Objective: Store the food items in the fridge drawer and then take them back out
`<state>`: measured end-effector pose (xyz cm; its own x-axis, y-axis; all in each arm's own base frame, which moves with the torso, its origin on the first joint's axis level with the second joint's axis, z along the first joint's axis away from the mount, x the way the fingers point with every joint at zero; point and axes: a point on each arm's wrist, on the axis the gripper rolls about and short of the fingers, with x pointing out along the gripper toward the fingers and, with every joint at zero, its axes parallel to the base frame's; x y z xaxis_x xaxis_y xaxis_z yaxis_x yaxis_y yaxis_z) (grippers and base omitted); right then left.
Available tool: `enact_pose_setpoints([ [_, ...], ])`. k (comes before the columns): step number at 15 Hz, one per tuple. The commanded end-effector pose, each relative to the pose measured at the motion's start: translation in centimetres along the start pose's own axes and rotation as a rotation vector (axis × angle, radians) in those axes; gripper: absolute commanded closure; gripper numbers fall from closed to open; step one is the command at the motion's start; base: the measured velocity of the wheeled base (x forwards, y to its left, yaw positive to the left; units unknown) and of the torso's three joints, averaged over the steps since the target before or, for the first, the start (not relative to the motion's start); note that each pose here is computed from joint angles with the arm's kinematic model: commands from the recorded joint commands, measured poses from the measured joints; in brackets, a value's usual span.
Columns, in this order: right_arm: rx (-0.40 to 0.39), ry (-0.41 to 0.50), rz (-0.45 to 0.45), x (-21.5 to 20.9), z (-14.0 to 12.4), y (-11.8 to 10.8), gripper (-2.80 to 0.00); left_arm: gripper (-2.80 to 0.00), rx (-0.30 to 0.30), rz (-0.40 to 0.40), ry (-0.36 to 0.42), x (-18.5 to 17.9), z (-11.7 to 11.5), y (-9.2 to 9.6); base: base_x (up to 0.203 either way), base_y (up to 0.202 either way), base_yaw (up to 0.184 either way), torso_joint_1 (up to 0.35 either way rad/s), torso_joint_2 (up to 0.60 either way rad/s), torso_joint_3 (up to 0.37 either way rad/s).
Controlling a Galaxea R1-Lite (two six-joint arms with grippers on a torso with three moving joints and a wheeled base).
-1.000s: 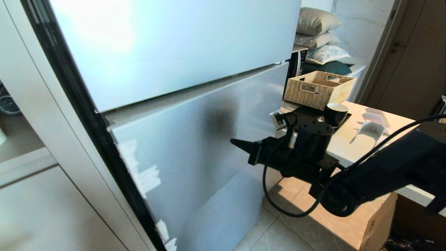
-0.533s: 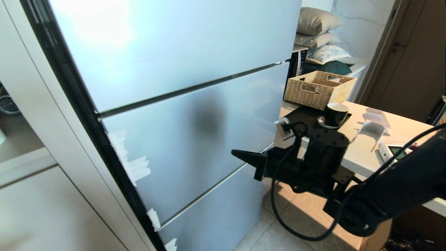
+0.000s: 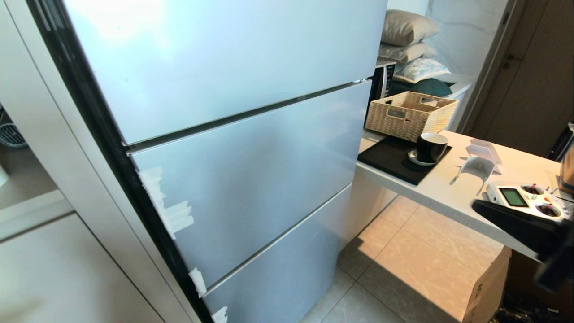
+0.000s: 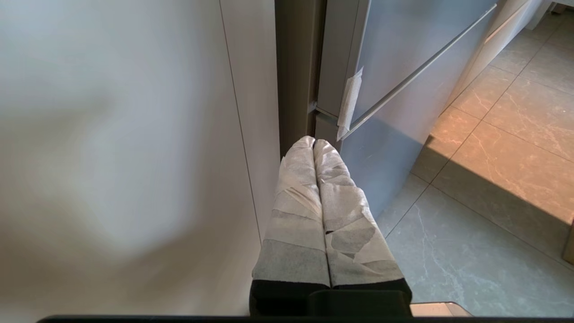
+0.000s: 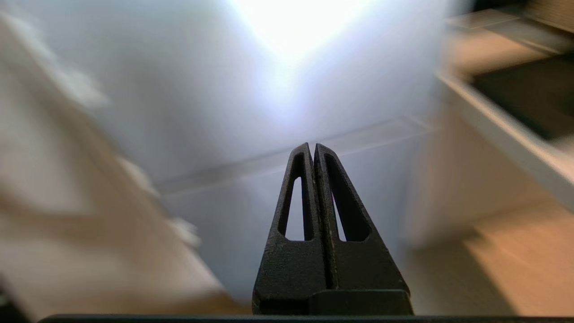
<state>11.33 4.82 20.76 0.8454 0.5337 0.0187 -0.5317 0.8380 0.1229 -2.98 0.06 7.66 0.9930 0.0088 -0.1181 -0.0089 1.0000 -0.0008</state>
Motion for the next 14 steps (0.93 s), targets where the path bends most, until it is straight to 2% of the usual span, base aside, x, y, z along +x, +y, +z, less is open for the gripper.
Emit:
enact_pose_setpoints([
  [1,-0.075,-0.014,-0.155,-8.0,-3.1,0.5,0.00,0.00,0.001,0.000,0.000,0.0,0.0,0.0,0.000,0.000,0.000,0.000,0.00,0.000],
  [3,-0.141,0.052,-0.319,-11.0,-7.7,0.8,0.00,0.00,0.000,0.000,0.001,0.0,0.0,0.0,0.000,0.000,0.000,0.000,0.00,0.000],
  [6,-0.215,-0.046,-0.412,-13.8,-10.8,1.8,0.00,0.00,0.000,-0.001,0.001,0.0,0.0,0.0,0.000,0.000,0.000,0.000,0.00,0.000],
  [7,-0.226,-0.062,-0.448,-14.2,-11.6,1.9,0.00,0.00,0.001,0.000,0.000,0.0,0.0,0.0,0.000,0.000,0.000,0.000,0.00,0.000],
  [9,-0.174,-0.017,-0.556,-14.3,-13.1,1.6,0.00,0.00,0.001,0.000,0.001,0.0,0.0,0.0,0.000,0.000,0.000,0.000,0.00,0.000],
  [14,-0.132,-0.023,-0.563,-14.3,-13.1,1.6,0.00,0.00,0.001,0.000,0.001,0.0,0.0,0.0,0.000,0.000,0.000,0.000,0.00,0.000],
])
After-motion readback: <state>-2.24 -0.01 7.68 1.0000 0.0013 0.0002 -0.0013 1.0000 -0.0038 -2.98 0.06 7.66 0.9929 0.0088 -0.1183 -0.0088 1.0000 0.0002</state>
